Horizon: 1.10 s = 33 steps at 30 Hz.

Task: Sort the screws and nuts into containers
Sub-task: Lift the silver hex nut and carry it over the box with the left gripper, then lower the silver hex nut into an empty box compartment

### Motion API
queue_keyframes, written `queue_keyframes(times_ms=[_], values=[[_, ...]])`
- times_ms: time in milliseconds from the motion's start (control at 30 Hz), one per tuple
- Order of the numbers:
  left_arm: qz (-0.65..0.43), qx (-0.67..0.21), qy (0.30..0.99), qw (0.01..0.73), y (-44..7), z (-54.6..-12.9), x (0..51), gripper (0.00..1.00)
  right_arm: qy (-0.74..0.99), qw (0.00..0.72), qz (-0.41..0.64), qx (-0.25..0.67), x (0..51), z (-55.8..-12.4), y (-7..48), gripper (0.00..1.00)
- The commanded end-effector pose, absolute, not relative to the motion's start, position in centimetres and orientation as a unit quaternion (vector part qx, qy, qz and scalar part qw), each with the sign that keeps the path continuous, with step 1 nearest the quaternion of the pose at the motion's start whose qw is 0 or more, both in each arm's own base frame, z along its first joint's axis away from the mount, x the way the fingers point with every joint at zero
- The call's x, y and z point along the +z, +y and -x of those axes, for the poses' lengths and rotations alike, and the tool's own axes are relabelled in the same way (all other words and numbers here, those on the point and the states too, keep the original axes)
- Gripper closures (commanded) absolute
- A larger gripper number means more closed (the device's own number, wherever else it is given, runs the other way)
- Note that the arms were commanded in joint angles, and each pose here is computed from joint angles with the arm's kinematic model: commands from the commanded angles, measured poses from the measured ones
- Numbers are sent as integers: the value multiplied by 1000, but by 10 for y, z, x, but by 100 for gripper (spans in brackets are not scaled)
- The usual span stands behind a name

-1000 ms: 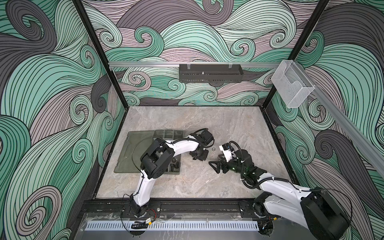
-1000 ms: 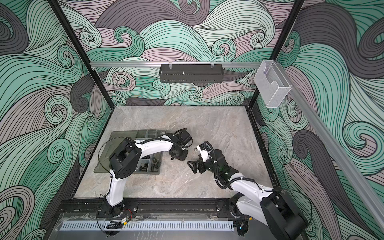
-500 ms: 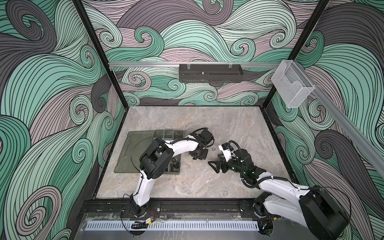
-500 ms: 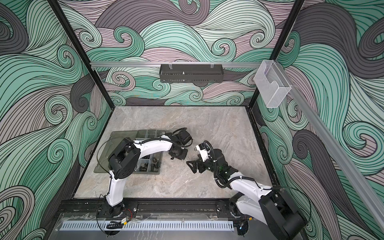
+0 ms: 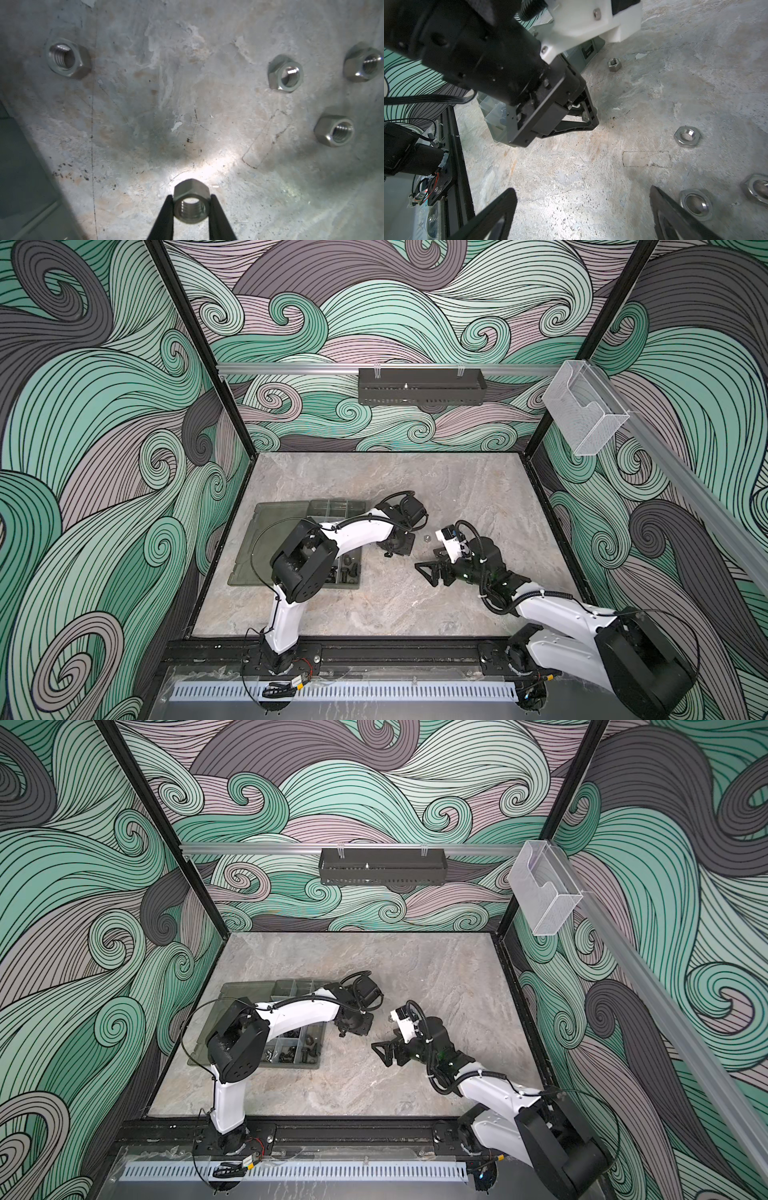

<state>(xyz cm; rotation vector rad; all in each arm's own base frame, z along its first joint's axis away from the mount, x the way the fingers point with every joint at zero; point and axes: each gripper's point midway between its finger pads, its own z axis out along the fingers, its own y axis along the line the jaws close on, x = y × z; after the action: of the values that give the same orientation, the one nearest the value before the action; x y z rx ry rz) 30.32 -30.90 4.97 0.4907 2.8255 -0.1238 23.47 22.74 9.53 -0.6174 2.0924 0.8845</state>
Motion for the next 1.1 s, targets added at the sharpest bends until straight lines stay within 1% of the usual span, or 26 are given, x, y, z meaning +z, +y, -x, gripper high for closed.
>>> queue_keyframes(times_ms=[0, 200, 367, 633, 800, 933, 1067], values=[[-154, -42, 976, 145, -301, -302, 67, 81, 807, 395, 252, 361, 108, -240, 235, 1], [-133, -53, 977, 160, -289, -302, 83, 81, 783, 398, 280, 388, 120, -232, 247, 1], [-113, -54, 977, 173, -264, -302, 102, 81, 762, 399, 328, 391, 123, -216, 266, 1], [-57, -33, 980, 190, -198, -300, 119, 81, 715, 432, 392, 386, 136, -192, 289, 1], [-21, -3, 982, 186, -150, -294, 123, 81, 701, 461, 399, 370, 138, -190, 293, 1], [18, 22, 983, 180, -111, -287, 123, 81, 681, 499, 404, 351, 144, -189, 293, 1], [56, 28, 982, 176, -81, -283, 125, 81, 685, 500, 405, 342, 140, -192, 297, 1]])
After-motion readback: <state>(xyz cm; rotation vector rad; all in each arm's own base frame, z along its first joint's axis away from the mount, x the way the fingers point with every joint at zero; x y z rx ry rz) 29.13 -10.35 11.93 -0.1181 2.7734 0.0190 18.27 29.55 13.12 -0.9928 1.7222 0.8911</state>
